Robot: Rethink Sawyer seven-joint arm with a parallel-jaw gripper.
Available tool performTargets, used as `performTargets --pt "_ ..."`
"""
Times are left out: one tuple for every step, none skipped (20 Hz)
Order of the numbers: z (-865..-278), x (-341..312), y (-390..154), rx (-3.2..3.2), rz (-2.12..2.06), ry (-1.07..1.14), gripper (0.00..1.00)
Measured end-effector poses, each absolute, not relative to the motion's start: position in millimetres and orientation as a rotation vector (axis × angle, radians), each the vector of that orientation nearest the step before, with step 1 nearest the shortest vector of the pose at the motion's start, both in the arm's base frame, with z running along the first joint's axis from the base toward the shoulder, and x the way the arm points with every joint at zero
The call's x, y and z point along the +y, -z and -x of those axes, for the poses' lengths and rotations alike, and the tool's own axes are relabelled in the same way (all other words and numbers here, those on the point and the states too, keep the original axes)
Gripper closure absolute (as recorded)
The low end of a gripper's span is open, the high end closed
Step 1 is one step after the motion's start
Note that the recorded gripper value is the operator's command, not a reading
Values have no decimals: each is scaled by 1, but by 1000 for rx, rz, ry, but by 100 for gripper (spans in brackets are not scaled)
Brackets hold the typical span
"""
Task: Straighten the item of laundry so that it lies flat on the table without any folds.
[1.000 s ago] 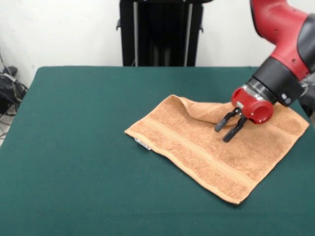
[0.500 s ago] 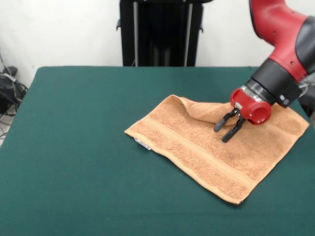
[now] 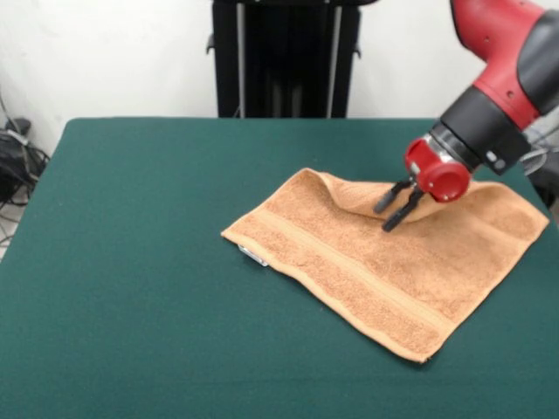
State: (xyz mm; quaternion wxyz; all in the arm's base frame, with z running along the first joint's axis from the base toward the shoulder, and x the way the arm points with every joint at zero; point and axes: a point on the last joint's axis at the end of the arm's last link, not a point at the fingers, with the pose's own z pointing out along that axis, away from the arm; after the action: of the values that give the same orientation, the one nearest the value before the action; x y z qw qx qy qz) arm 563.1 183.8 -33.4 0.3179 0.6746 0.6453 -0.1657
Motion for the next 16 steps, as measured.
performTargets --pt "-562 183 32 1696 -1783 439 0" --pt "-561 182 31 1693 -1791 442 0" --pt "-559 181 30 1689 -1810 447 0" --pt "-557 180 29 1685 -1828 453 0" --pt "-555 180 27 1682 -1842 456 0" --pt "-551 179 25 1676 -1870 463 0" --pt "-550 179 24 1677 -1877 464 0" --pt "-549 179 24 1678 -1879 465 0" --pt "-547 179 24 1683 -1881 466 0" --pt "-545 180 24 1690 -1884 467 0" --pt "-543 180 25 1696 -1887 467 0" --pt "-540 180 28 1707 -1894 467 0" --pt "-538 182 32 1722 -1901 464 0" --pt "-535 184 36 1743 -1911 457 0" --pt "-534 186 38 1757 -1919 452 0" --pt "-532 188 40 1771 -1928 446 0"
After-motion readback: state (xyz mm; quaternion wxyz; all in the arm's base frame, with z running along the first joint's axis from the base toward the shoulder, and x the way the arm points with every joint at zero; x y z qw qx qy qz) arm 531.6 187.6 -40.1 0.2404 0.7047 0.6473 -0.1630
